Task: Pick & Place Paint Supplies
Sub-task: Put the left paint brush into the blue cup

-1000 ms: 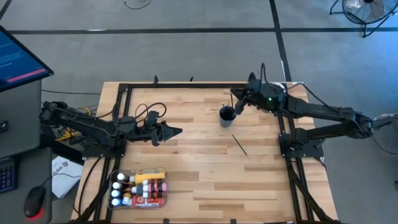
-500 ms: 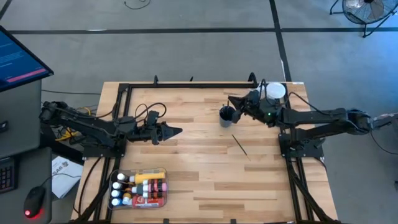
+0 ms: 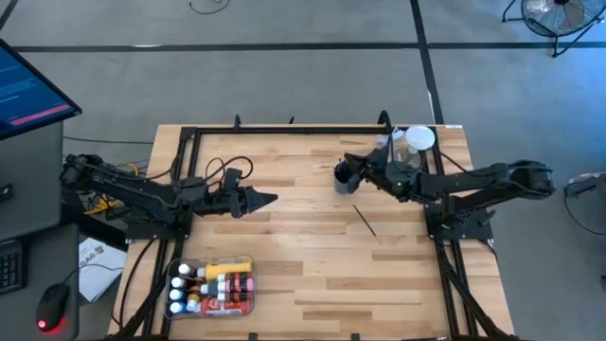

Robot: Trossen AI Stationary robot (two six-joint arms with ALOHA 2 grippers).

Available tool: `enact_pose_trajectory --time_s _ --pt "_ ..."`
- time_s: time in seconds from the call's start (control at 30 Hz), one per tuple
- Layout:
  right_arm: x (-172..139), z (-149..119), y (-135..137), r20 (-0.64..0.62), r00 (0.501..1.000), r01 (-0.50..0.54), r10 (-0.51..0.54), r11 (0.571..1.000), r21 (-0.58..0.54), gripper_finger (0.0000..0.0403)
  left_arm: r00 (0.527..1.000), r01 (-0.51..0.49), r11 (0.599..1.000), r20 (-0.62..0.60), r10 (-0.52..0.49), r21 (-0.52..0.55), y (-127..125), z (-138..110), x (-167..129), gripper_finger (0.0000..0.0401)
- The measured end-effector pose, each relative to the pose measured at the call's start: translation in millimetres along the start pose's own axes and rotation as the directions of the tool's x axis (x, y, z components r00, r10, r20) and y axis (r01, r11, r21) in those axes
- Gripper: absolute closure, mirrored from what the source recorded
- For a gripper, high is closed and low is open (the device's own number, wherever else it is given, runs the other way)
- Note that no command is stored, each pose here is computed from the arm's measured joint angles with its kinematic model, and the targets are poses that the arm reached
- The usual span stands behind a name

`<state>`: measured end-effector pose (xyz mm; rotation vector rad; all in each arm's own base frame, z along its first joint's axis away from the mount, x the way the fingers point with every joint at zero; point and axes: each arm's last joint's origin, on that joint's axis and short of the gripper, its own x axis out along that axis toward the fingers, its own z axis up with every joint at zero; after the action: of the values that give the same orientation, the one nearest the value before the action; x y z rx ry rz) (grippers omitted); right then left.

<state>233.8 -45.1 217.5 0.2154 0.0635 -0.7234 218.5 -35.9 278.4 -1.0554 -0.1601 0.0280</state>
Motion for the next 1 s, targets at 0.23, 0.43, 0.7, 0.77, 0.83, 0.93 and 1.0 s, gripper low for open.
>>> enact_pose_trajectory --time_s 0.23,0.43,0.7,0.77,0.83,0.93,1.0 --pt "5.6 -14.5 -0.1 -0.043 0.999 0.013 -0.012 1.000 0.012 0.0403 1.000 0.000 1.000 0.000 0.000 -0.006 0.0 0.0 0.0 0.0401" --pt "6.8 -16.6 0.2 -0.050 0.999 0.015 -0.015 1.000 0.009 0.0403 1.000 0.000 1.000 0.000 0.000 -0.006 0.0 0.0 0.0 0.0401" --pt "6.7 -16.9 0.1 -0.054 0.998 0.016 -0.015 1.000 0.006 0.0403 1.000 0.000 1.000 -0.001 0.000 -0.007 0.0 -0.1 0.0 0.0401" --pt "6.7 -16.9 0.1 -0.053 0.998 0.016 -0.015 1.000 0.007 0.0403 1.000 0.001 1.000 -0.001 -0.001 -0.007 0.0 -0.1 0.0 0.0401" --pt "6.7 -17.0 0.1 -0.054 0.998 0.016 -0.015 1.000 0.006 0.0403 1.000 0.000 1.000 -0.001 0.000 -0.007 0.0 0.0 0.0 0.0401" --pt "6.7 -17.0 0.1 -0.054 0.998 0.015 -0.015 1.000 0.006 0.0403 1.000 0.000 1.000 -0.001 0.000 -0.007 0.0 0.0 0.0 0.0401" --pt "6.7 -16.9 0.1 -0.054 0.998 0.015 -0.014 1.000 0.007 0.0403 1.000 0.001 1.000 -0.001 -0.001 -0.007 -0.1 -0.1 0.0 0.0401"
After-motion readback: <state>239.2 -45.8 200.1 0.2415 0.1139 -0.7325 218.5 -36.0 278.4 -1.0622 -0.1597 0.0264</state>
